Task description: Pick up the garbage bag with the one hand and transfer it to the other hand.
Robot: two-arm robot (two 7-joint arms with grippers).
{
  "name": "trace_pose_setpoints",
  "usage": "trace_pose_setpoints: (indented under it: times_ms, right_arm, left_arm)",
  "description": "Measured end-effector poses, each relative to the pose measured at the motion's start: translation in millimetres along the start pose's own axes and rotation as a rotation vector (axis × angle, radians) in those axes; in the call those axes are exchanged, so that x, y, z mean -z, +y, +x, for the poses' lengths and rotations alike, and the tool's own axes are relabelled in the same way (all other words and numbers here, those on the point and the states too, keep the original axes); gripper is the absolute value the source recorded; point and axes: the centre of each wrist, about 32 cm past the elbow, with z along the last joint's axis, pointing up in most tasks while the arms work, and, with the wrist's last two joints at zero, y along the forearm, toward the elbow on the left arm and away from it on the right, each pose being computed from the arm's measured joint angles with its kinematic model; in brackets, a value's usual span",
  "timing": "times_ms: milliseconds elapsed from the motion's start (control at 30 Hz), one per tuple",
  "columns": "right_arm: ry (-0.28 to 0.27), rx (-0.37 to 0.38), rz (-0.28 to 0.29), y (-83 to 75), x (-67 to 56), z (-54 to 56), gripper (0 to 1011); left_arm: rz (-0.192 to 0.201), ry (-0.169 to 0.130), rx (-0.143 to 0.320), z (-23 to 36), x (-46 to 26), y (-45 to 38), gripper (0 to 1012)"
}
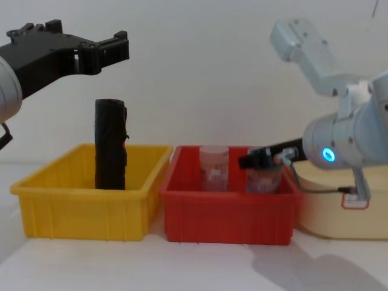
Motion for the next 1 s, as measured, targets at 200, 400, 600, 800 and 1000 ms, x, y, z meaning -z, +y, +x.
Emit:
trace_pose_setpoints:
  times_ms: [200, 400, 600, 800, 1000]
  right_arm:
    - [0.024, -0.003, 0.072, -9.7, -20.3, 7.8, 668]
    - [0.039, 0.003, 0.143, -18.5, -38.3, 17.2, 668]
    - [0.049, 0.039, 0.213, -24.8, -55.1, 31.2, 668]
    - [0.053, 0.102, 0.25, -26.1, -63.0, 44.8, 668]
    - [0.045, 0.178, 0.246, -21.2, -58.2, 57.3, 668]
  left_arm:
    - [0.0, 0.0, 0.0, 0.0, 0.0, 0.0, 1000]
    - [0.0, 0.0, 0.0, 0.0, 0.0, 0.0, 1000]
    - [0.0, 0.0, 0.0, 0.0, 0.0, 0.0, 1000]
    - [0.0, 0.0, 0.0, 0.0, 0.0, 0.0, 1000]
    - [0.0, 0.0, 0.0, 0.0, 0.0, 0.0, 1000]
